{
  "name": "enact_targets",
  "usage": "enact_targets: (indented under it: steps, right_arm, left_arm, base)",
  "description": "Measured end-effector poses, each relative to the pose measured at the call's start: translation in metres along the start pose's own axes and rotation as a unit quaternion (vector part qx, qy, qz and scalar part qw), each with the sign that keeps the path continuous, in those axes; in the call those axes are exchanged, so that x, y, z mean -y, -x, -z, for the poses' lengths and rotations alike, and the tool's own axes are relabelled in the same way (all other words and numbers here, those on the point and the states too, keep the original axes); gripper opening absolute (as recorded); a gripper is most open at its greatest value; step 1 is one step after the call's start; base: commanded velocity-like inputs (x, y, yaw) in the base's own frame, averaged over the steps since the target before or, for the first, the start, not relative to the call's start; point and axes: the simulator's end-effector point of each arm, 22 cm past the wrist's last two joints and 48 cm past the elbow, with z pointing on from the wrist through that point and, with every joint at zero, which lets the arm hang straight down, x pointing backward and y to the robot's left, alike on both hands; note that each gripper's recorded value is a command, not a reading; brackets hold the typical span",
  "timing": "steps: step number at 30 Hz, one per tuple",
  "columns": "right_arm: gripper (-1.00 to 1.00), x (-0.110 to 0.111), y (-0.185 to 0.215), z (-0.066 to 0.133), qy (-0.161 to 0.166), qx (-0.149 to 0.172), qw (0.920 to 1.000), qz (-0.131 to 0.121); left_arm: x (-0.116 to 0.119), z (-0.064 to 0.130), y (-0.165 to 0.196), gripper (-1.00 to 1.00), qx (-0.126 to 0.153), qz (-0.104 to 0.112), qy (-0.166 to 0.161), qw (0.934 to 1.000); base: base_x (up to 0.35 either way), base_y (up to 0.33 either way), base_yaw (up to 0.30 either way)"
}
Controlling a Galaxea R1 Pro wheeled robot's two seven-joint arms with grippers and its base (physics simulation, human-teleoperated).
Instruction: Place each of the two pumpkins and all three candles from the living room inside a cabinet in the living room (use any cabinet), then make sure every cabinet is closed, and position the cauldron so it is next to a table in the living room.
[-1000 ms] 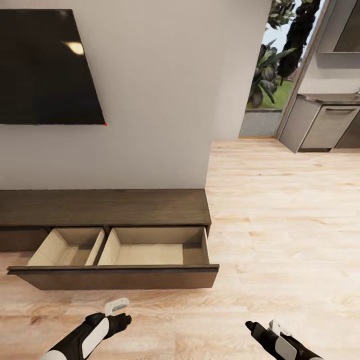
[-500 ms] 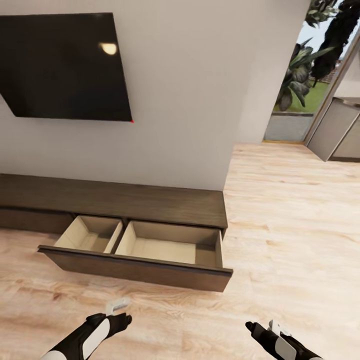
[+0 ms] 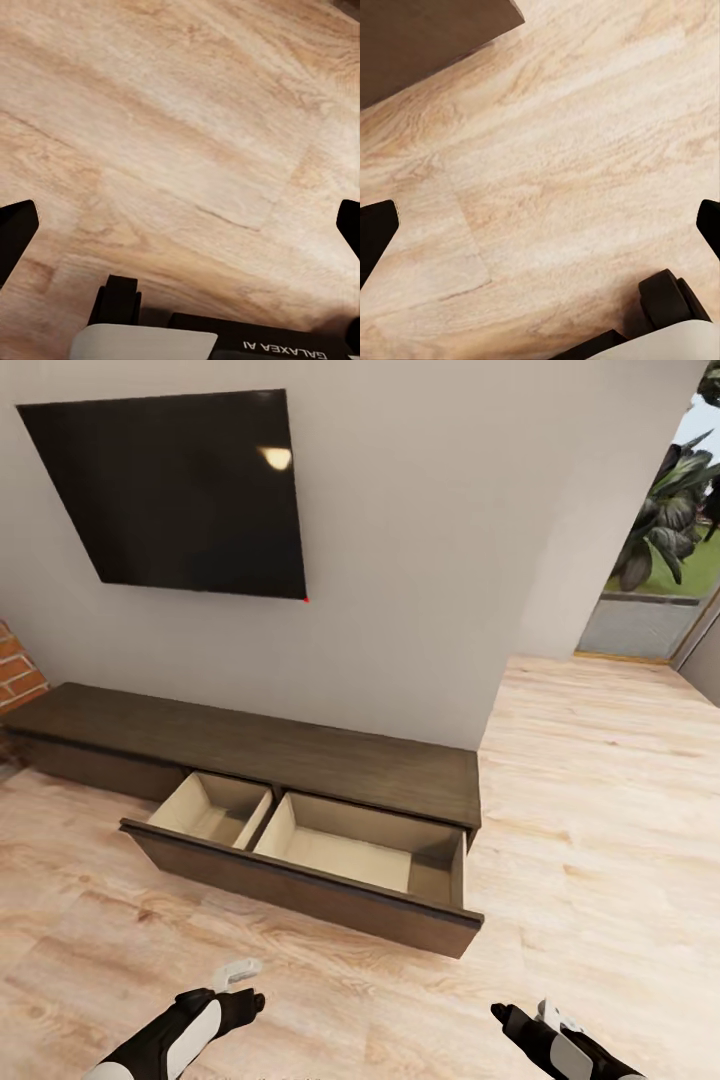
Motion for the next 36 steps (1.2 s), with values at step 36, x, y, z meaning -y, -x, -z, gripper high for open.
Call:
enact_targets:
  steps: [36]
  right_arm:
    - [1.0, -0.01, 0.023, 0.034, 0.004, 0.031, 0.9995, 0.005]
  left_arm:
    - [0.005, 0.035, 0.012, 1.0, 0.006, 0.001, -0.002, 1.0]
  base:
    - [0.0, 0.0, 0.262]
